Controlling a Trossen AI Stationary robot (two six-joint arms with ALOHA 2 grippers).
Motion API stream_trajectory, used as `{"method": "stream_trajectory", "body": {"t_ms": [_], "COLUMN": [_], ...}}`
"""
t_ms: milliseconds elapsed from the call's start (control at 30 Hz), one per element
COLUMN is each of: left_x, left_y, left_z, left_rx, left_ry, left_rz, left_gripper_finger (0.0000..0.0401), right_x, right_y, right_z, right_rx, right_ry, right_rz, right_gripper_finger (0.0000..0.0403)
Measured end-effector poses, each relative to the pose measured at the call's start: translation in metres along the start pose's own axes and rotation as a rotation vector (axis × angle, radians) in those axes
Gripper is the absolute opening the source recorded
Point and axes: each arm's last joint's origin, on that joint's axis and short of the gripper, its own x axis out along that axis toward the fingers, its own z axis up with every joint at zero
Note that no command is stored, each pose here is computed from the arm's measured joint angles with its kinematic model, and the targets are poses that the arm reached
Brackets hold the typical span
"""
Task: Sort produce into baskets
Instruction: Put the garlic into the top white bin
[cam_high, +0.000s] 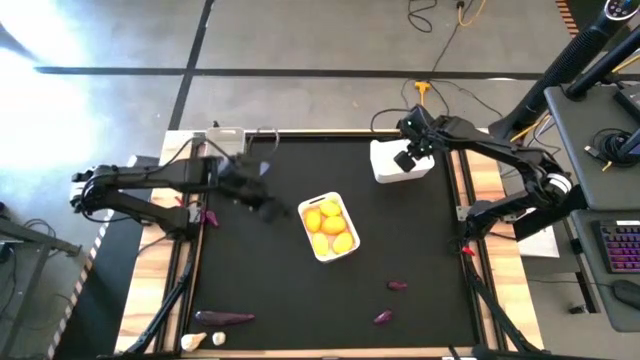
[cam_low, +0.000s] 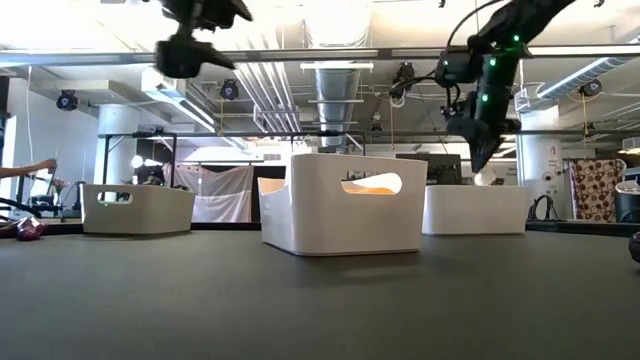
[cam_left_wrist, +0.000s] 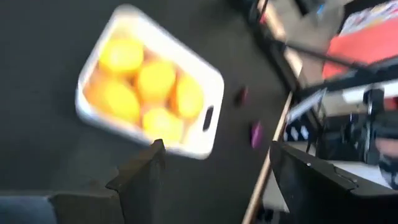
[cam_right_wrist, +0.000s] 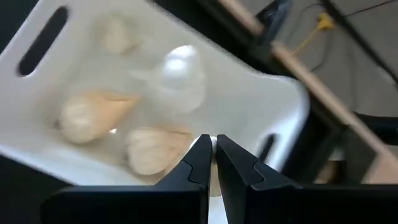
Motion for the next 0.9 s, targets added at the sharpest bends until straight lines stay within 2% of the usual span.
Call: {"method": "stream_trajectory", "body": {"t_ms": [133,267,433,600,800,900], "left_x": [0.002,0.005,0.005,0.009,0.023,0.031], "left_y": [-0.004,-0.002,0.002,-0.001,-0.005,-0.007], "left_z": [-0.021,-0.04,-0.07,-0.093,-0.114,-0.126], "left_rx": [-0.01,0.004,0.058,0.109,0.152,0.201], "left_ry": [0.113,0.236,0.413,0.479,0.563,0.669], "left_rz": [0.045,0.139,0.3,0.416,0.474,0.465], "left_gripper_finger": [0.027,0.027,0.027,0.027,0.027,0.027], "right_x": [0.014,0.027,0.044,0.065,0.059,0.045], "right_y": [0.006,0.009,0.015,0.021,0.021,0.018], "right_z": [-0.002,0.006,0.013,0.014,0.021,0.026], "right_rx": [0.016,0.083,0.129,0.161,0.159,0.153], "right_ry": [-0.076,-0.161,-0.158,-0.105,-0.127,-0.181], "right_rz": [0.095,0.121,0.18,0.21,0.274,0.276], "right_gripper_finger": [0.0013,0.0013,0.0013,0.0016,0.0076,0.0112]}}
